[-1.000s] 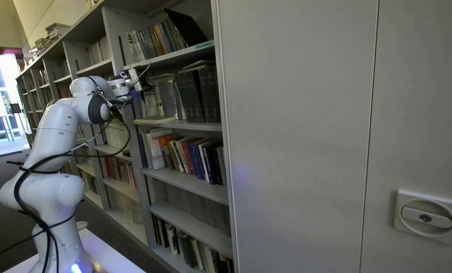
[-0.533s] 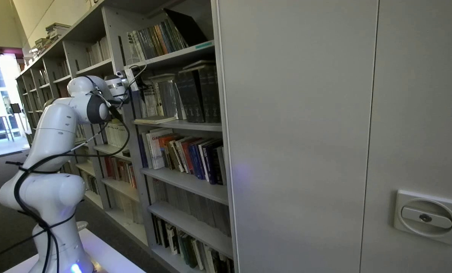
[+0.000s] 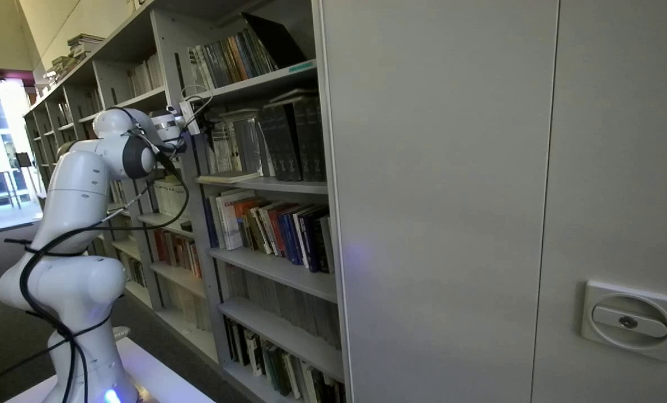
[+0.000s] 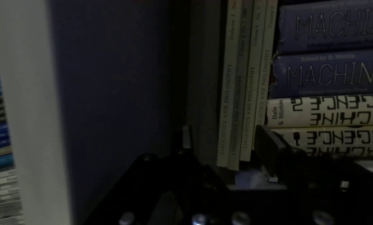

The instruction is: Pick up the book and arrange it on the shelf with the other books

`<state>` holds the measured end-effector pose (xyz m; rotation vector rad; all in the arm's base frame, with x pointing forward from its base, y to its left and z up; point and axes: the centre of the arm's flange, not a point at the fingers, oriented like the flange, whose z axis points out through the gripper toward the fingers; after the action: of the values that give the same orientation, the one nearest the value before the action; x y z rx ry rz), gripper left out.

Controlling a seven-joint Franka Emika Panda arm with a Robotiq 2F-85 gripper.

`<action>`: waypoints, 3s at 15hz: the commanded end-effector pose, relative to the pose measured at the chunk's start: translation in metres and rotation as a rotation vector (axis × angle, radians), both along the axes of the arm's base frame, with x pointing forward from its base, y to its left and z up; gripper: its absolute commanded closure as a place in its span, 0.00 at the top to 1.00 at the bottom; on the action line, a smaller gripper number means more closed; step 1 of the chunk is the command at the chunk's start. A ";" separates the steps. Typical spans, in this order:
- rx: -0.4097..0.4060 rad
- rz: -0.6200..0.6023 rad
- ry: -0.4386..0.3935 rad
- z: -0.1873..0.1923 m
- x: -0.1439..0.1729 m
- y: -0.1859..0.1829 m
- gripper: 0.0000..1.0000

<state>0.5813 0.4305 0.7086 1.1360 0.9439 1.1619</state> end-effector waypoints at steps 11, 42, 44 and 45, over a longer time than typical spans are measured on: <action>-0.038 -0.058 -0.013 0.002 0.000 -0.042 0.00; -0.057 -0.160 -0.010 0.002 0.028 -0.085 0.00; -0.053 -0.152 -0.008 0.001 0.027 -0.083 0.00; -0.048 -0.145 -0.006 0.000 0.024 -0.081 0.00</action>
<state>0.6197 0.3571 0.7051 1.1369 0.8671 1.0259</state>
